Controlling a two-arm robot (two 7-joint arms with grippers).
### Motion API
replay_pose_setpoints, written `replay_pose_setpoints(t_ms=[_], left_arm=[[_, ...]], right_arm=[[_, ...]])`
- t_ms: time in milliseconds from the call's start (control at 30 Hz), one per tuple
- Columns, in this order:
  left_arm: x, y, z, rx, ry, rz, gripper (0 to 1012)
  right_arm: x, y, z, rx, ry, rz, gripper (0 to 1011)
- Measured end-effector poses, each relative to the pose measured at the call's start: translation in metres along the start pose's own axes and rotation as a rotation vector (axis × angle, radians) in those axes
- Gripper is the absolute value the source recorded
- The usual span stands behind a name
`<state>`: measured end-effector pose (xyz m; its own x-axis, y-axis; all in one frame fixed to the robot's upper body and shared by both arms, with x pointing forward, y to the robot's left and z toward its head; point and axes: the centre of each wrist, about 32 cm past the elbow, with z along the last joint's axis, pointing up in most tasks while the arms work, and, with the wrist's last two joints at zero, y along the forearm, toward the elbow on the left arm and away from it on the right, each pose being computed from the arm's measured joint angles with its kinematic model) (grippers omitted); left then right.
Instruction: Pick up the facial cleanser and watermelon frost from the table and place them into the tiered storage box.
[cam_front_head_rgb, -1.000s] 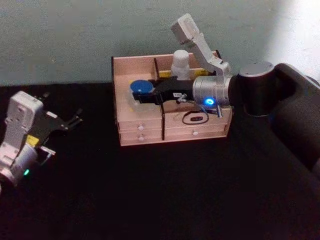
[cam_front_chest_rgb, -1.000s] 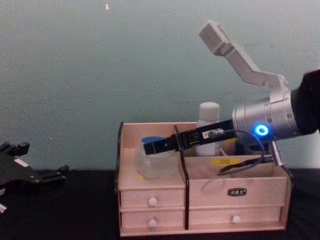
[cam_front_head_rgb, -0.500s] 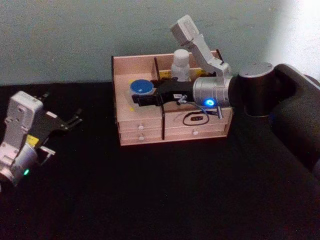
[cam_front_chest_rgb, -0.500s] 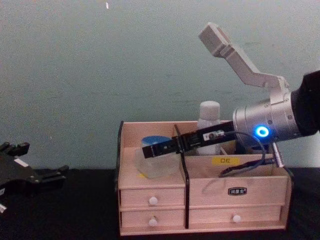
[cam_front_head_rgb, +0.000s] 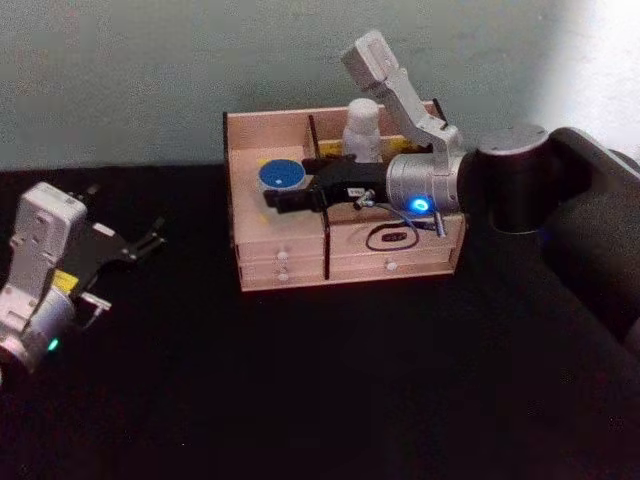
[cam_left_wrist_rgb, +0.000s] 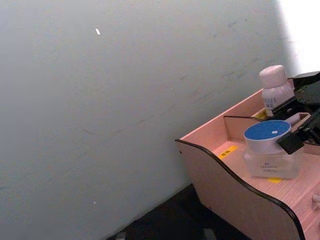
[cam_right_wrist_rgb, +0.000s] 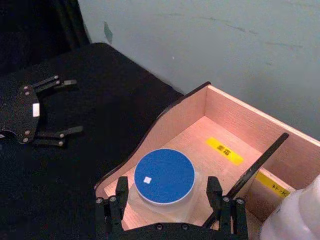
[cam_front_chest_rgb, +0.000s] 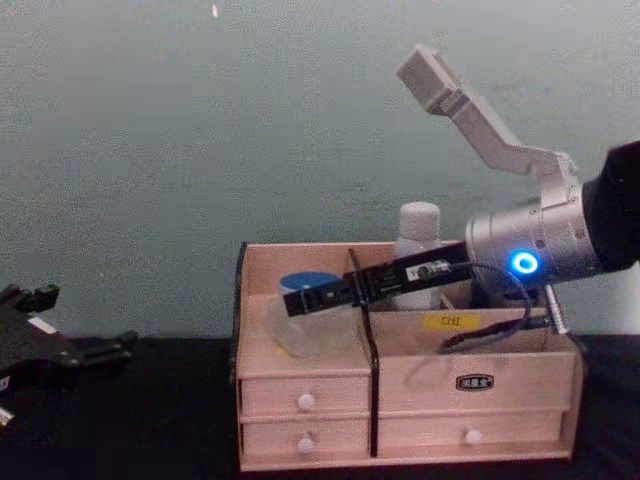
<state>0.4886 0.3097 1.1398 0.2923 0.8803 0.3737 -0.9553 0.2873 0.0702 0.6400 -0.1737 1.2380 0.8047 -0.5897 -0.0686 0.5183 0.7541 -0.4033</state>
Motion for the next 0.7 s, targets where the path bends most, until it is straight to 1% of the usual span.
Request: replay_pose_setpoints(t_ms=[233,300,367,467,567,633,667,700], left_arm=[[0.0,0.0,0.0,0.0,0.0,0.0,1001],[0.0,0.0,0.0,0.0,0.0,0.0,1001],[0.0,0.0,0.0,0.0,0.0,0.0,1001],[0.0,0.0,0.0,0.0,0.0,0.0,1001],[0.0,0.0,0.0,0.0,0.0,0.0,1001],[0.0,0.0,0.0,0.0,0.0,0.0,1001],[0.0,0.0,0.0,0.0,0.0,0.0,1001],[0.0,0.0,0.0,0.0,0.0,0.0,1001]], right_arm=[[-0.005,-0.009,0.002,0.041,-0.02,-0.01,1000],[-0.007,-0.016,0.004,0.066,-0.031,-0.013,1000],[-0.008,-0.017,0.004,0.071,-0.033,-0.013,1000],[-0.012,-0.028,0.006,0.099,-0.045,-0.013,1000],[-0.014,-0.037,0.005,0.115,-0.05,-0.011,1000],[-0.017,-0.052,0.003,0.132,-0.049,-0.01,1000],[-0.017,-0.052,0.003,0.132,-0.049,-0.01,1000],[-0.018,-0.062,0.0,0.14,-0.044,-0.012,1000]])
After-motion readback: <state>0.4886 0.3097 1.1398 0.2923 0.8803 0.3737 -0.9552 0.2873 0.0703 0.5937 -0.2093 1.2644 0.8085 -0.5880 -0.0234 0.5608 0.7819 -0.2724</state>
